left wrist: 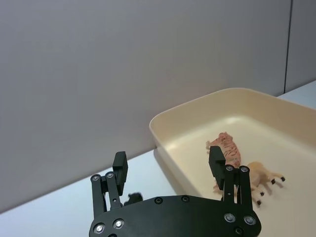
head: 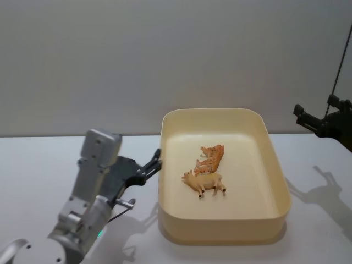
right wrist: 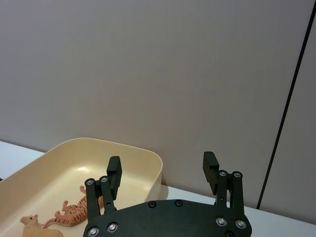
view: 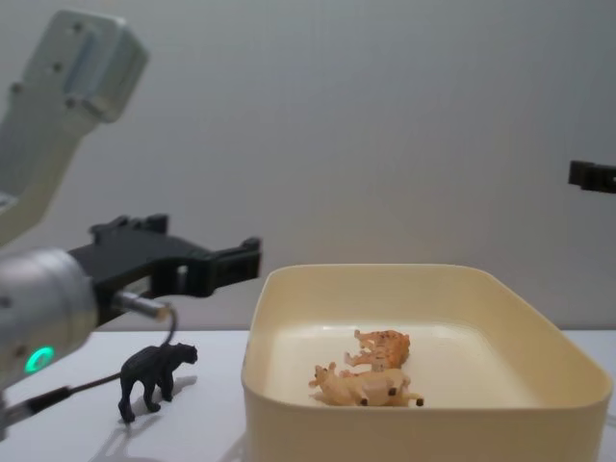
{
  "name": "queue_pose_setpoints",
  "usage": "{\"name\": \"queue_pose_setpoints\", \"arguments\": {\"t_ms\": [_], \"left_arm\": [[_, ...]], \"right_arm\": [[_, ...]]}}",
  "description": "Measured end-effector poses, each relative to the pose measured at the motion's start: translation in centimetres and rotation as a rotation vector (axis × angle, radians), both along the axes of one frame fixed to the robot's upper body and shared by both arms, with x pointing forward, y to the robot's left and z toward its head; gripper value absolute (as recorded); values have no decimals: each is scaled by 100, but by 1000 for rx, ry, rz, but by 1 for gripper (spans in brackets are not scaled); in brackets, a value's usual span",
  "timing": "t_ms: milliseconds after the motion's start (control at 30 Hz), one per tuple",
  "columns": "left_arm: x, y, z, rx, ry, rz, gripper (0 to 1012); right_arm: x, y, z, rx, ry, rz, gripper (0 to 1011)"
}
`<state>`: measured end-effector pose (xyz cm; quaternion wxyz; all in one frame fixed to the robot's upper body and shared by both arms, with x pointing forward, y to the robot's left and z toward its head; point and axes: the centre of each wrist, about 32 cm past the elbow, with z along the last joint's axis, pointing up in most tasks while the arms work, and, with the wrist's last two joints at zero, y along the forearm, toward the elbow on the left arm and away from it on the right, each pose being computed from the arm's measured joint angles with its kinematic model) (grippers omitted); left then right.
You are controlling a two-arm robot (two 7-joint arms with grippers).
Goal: Pick up the toy alternately with two hands and place it into the central storage box.
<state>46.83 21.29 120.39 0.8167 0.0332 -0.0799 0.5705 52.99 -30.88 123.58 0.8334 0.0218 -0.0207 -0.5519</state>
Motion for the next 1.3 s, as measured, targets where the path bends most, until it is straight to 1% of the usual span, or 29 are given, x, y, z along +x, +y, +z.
{"name": "queue_pose_setpoints", "arguments": {"t_ms": [33,133,233,267,300,367,400,433,467,500,533,567,600,667,700,767,800,933,967,1033,1067,1100,1133,1233,1267,1300], "left_arm": [[-29,48,-5,-4,14,11,1001],[-57,113,-10,-11,34,22,1001],[-84,224,-26,-18,67,31,1001],[-84,224,-26,-18,67,31,1001],[-86,266,-29,-18,76,29,1001],[-81,315,-36,-18,87,24,1001],[-72,358,-46,-18,98,15,1001],[-67,379,-52,-17,103,11,1001],[-53,429,-68,-14,114,3,1001],[-53,429,-68,-14,114,3,1001],[-36,473,-81,-12,123,-10,1001],[-28,491,-80,-10,125,-13,1001],[-2,545,-101,-6,135,-26,1001],[17,581,-112,-5,142,-41,1002],[47,635,-127,-1,148,-51,1001],[73,679,-143,2,155,-68,1001],[104,732,-164,6,163,-84,1002],[169,832,-210,13,179,-102,1001],[197,876,-232,15,186,-111,1001],[232,928,-259,17,194,-119,1001],[260,963,-270,18,197,-127,1002],[275,988,-291,18,203,-131,1001],[304,1027,-314,17,208,-135,1001],[349,1087,-352,15,217,-139,1001],[380,1126,-379,13,222,-144,1001],[389,1138,-386,11,222,-147,1002]], "right_arm": [[-10,-9,4,-1,-2,-3,1001],[-27,-25,8,-3,-3,-7,1001],[-39,-37,13,-4,-5,-11,1001],[-42,-41,13,-4,-5,-12,1001],[-45,-44,13,-5,-5,-13,1001],[-51,-51,17,-5,-7,-15,1001],[-53,-52,17,-5,-7,-16,1001],[-57,-55,19,-6,-7,-16,1001],[-59,-57,20,-6,-8,-17,1001],[-60,-59,20,-6,-8,-17,1001],[-62,-60,21,-6,-8,-18,1001],[-63,-62,21,-6,-8,-18,1001],[-65,-64,25,-7,-9,-19,1001],[-68,-68,26,-7,-9,-20,1001],[-69,-68,25,-7,-9,-20,1001],[-72,-70,26,-7,-10,-21,1001],[-73,-71,27,-7,-10,-21,1001],[-76,-73,28,-8,-10,-22,1001],[-76,-74,29,-8,-11,-22,1001],[-78,-75,29,-8,-11,-22,1001],[-78,-76,29,-8,-11,-22,1001],[-79,-76,28,-8,-11,-22,1001],[-79,-77,29,-8,-11,-23,1001],[-80,-78,30,-8,-11,-23,1001],[-80,-79,30,-8,-11,-23,1001],[-80,-79,30,-8,-11,-24,1001]]}}
